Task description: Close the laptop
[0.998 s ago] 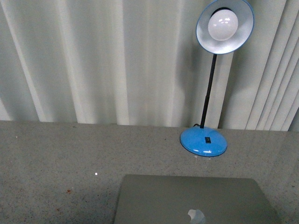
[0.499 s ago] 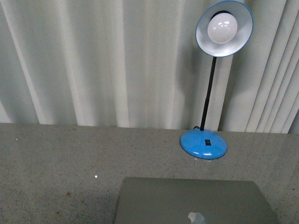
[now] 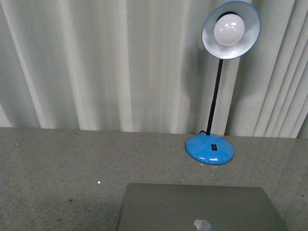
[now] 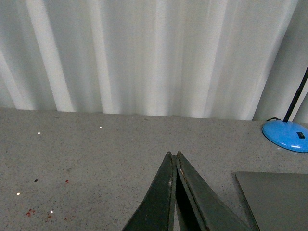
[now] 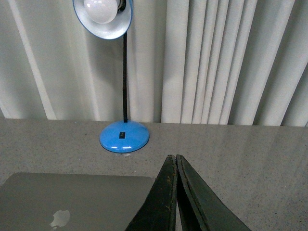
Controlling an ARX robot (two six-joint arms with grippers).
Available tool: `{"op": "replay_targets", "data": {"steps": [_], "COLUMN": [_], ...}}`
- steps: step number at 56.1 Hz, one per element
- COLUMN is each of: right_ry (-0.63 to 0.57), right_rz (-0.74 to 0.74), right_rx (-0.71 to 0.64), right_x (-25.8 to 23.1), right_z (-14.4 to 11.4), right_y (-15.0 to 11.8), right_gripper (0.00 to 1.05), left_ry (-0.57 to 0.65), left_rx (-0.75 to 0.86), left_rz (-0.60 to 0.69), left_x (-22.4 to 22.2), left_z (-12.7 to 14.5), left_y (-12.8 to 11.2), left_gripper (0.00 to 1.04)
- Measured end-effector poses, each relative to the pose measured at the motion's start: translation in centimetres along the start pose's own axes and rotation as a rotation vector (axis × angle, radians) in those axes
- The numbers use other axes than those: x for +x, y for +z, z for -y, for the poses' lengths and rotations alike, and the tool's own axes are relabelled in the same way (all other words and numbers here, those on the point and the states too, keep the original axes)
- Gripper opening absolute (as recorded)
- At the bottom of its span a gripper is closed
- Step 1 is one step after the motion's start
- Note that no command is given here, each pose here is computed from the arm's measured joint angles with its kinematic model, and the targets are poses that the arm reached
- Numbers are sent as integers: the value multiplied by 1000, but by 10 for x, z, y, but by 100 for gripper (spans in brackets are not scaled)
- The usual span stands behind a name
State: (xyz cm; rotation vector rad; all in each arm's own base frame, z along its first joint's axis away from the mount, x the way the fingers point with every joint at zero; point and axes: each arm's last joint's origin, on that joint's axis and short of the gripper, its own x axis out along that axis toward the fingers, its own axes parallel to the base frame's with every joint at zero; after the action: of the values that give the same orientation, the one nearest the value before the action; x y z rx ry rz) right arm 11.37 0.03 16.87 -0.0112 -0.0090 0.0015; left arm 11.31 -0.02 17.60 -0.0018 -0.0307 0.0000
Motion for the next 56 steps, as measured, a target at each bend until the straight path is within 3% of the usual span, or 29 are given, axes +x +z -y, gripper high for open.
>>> {"op": "replay_targets", "data": {"steps": [34,38,44,56], "right_ry": [2,2,2,2], "right_rz": [-7,-7,-7,-7], "right_rx": [0,0,0,0], "right_x": [-16,-16,-16,-16], "right_z": [0,0,0,0], "right_y": [-3,-3,-3,-3], "right_gripper": [3,11,34,69], "left_ry": [-3,-2,-2,-2], "left_rx": [-1,0,0,0], "left_rz": [-7,-6,-6,-6], "left_x": [-17,-17,-17,-17], "left_z": [0,0,0,0], "left_y": [-3,-3,-3,-3], "left_gripper": [4,16,38,75]}}
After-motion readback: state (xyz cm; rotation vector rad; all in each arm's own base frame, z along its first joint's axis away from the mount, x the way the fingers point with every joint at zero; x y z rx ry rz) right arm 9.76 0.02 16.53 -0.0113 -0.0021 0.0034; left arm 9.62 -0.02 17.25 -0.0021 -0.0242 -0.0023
